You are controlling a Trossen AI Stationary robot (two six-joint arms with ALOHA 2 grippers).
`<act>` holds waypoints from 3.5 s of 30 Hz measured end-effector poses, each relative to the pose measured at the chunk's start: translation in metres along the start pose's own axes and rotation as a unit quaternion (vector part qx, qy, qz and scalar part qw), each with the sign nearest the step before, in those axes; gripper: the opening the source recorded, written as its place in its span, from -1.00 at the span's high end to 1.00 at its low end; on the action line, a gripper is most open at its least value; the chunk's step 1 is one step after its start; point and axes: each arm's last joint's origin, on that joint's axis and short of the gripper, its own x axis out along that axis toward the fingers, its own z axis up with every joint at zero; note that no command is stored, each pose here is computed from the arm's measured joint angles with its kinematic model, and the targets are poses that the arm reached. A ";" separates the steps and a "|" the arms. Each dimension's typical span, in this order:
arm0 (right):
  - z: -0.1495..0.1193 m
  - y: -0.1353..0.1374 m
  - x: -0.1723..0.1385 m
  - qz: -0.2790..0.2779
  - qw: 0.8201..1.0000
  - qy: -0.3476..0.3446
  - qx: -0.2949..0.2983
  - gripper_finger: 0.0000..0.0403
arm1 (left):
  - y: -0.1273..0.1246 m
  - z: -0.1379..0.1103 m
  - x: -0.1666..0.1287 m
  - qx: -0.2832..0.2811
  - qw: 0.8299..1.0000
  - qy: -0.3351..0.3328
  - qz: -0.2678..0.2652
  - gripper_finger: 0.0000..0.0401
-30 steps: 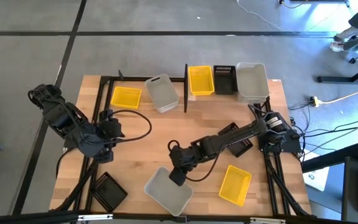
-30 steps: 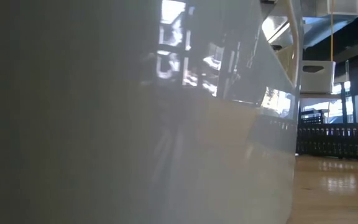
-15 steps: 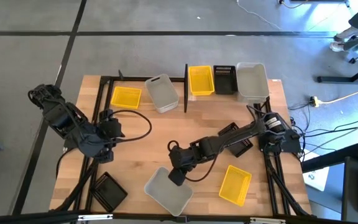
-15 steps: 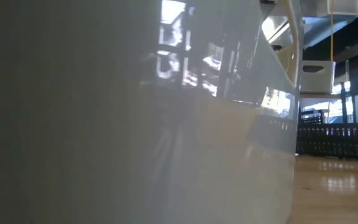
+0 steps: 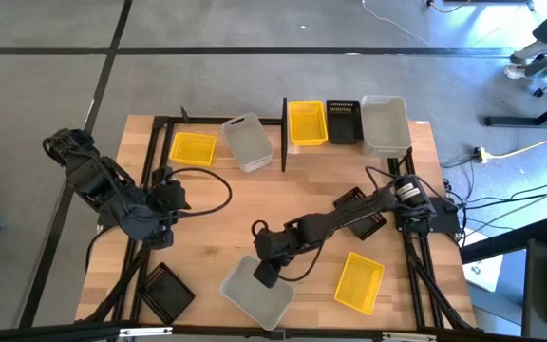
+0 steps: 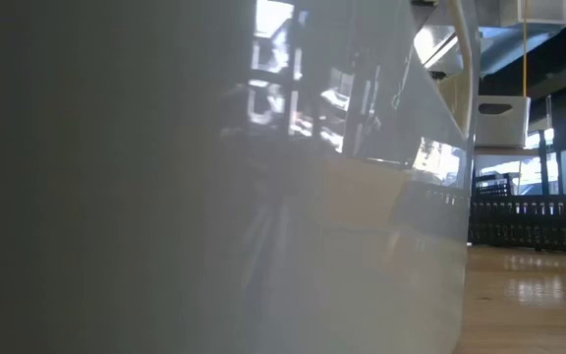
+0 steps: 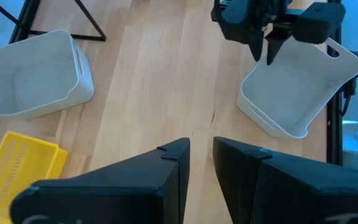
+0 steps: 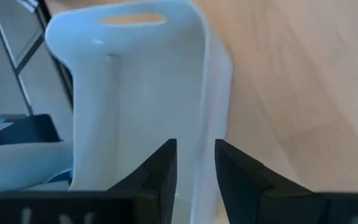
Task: Stack baskets on shelf by color
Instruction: Stack the bottom white bin on top of the white bin on the shelf
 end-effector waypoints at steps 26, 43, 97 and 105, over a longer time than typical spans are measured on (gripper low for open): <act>0.001 -0.009 0.024 -0.036 0.999 -0.030 -0.010 0.89 | 0.000 -0.001 0.000 0.002 1.000 0.003 0.002 0.69; 0.003 0.001 -0.013 -0.089 0.995 -0.038 0.026 0.99 | 0.000 -0.001 0.000 0.015 1.000 0.003 0.002 0.69; -0.010 -0.006 -0.327 -0.281 0.901 -0.331 -0.003 1.00 | 0.001 0.001 0.000 0.009 1.000 -0.017 0.020 0.69; -0.045 -0.049 -0.338 -0.291 0.891 -0.344 0.065 1.00 | 0.001 0.001 0.000 0.009 1.000 -0.017 0.021 0.69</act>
